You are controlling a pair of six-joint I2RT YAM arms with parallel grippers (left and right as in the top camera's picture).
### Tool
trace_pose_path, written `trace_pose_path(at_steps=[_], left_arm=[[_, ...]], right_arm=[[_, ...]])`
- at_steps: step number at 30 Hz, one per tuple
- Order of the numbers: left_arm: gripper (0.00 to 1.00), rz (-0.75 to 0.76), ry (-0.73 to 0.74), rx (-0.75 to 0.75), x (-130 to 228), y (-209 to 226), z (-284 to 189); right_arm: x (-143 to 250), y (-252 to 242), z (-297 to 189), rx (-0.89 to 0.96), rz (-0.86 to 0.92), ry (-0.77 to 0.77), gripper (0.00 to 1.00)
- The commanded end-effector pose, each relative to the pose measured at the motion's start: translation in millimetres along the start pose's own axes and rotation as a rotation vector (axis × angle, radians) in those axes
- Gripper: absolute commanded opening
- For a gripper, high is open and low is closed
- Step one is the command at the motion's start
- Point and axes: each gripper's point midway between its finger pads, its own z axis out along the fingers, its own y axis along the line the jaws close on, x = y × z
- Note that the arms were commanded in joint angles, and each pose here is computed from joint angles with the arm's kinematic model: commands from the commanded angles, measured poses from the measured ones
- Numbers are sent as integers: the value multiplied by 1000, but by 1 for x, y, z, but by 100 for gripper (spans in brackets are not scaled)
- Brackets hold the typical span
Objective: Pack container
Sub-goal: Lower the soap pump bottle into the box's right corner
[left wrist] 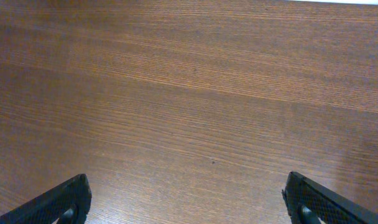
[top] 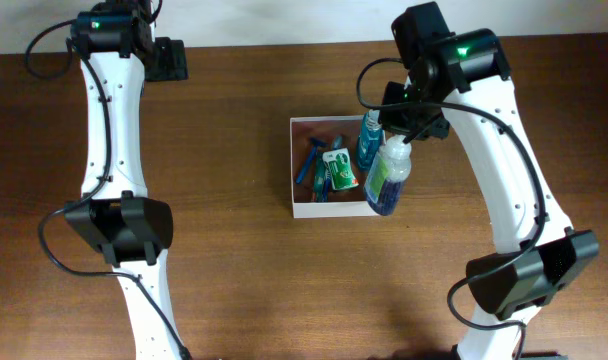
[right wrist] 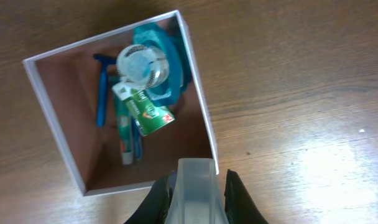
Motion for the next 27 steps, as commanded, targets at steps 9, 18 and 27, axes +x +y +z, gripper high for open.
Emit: trace_pose_path(at_steps=[9, 18, 27], left_arm=[[99, -2, -16, 6, -4, 2, -5], [99, -2, -16, 6, -4, 2, -5], [99, -2, -16, 6, -4, 2, -5]], right_arm=[[-5, 0, 12, 14, 6, -40, 16], [-17, 7, 17, -13, 8, -84, 16], [-26, 12, 19, -30, 7, -116, 16]])
